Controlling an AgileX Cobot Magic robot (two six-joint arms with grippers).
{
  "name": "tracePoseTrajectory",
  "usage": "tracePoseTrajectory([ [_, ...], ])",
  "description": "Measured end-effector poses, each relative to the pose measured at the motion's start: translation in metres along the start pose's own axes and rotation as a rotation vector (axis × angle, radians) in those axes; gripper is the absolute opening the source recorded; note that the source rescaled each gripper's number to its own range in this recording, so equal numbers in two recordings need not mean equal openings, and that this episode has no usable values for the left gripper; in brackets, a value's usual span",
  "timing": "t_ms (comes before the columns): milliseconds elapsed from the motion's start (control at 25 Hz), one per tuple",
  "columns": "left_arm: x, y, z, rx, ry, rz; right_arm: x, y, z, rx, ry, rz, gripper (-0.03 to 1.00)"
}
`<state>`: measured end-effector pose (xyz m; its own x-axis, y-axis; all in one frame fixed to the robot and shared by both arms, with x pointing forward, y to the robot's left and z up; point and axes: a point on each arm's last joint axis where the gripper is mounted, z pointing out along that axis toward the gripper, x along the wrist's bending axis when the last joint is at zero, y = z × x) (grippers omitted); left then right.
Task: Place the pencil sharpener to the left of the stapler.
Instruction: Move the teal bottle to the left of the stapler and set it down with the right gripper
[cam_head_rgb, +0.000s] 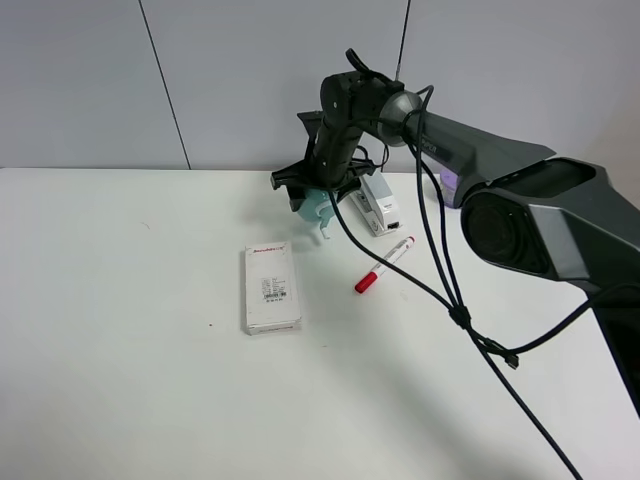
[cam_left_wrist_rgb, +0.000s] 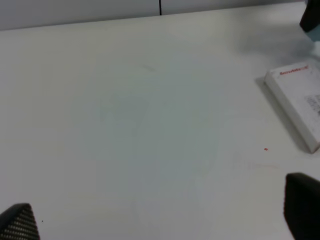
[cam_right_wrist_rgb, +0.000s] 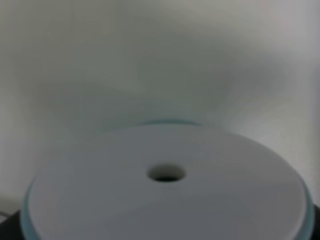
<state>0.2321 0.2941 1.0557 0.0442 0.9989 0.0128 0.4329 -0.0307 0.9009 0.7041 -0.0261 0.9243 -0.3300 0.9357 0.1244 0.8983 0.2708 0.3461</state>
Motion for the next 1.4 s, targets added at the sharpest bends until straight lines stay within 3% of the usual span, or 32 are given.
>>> tracePoseTrajectory([
  [960,0.0,0.0,0.0,0.0,-0.001,0.0,-0.003,-0.008,0.024,0.045,-0.007,0.007,0.0],
  [1400,0.0,0.0,0.0,0.0,-0.001,0.0,0.0,-0.009,0.024,0.057,0.028,-0.05,0.0],
])
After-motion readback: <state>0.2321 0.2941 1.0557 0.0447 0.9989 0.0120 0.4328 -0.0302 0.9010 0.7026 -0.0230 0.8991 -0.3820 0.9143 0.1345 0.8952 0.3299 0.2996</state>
